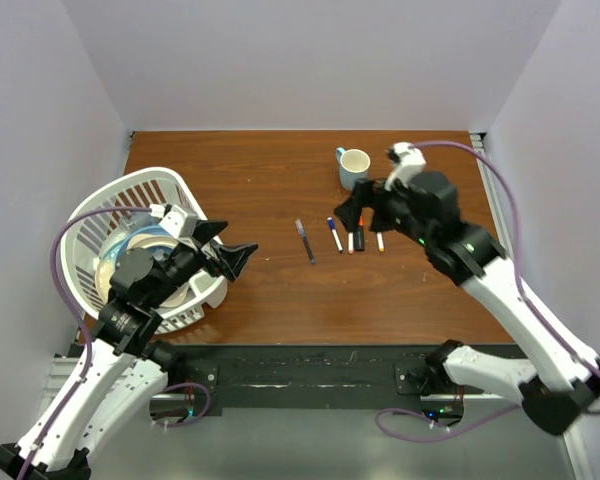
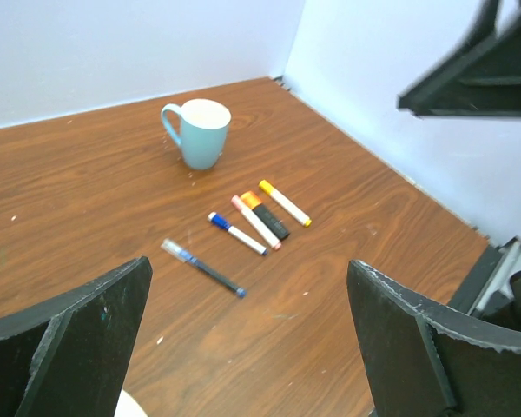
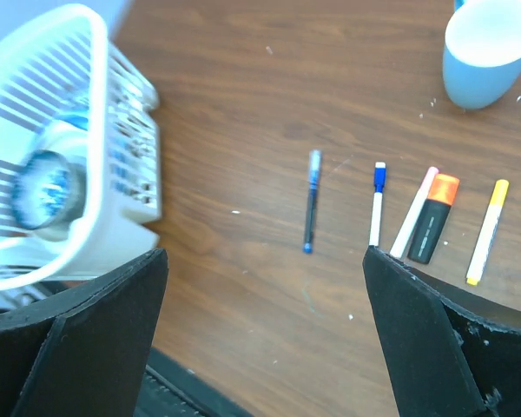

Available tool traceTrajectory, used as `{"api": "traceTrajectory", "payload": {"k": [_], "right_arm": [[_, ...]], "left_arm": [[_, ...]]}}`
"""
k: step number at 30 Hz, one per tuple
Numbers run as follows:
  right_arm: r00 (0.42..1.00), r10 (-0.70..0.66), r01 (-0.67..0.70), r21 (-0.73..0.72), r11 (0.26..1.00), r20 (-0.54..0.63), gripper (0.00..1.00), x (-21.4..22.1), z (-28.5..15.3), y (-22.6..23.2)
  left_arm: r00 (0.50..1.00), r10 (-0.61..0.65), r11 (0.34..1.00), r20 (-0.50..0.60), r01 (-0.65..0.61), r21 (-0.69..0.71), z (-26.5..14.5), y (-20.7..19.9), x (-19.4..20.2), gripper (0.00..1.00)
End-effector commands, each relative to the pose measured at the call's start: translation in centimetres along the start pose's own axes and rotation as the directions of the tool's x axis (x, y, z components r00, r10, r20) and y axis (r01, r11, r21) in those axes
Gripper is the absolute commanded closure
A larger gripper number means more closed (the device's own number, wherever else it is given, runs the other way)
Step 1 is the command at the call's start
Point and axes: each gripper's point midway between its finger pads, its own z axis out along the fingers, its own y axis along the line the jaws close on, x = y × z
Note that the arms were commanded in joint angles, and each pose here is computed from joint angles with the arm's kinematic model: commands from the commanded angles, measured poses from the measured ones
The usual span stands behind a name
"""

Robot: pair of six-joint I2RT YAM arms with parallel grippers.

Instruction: Insert the pens into the pen caps

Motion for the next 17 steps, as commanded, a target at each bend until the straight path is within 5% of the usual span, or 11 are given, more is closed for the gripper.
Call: {"api": "traceTrajectory", "payload": {"k": [1, 17], "right_arm": [[0.998, 0.058, -0.057, -0.038, 0.998, 0.025, 0.01, 1.3, -3.3, 0.0], [0.994, 0.065, -0.062, -0.047, 0.997, 0.086, 0.01, 3.3, -6.0, -1.3]], "left_arm": [[0.998, -0.037, 0.998, 0.058, 0.034, 0.055, -0.6, -1.9, -3.2, 0.0], [0.995, -0.042, 0.999, 0.092, 0.041, 0.012, -1.8, -1.6, -4.4, 0.0]]}}
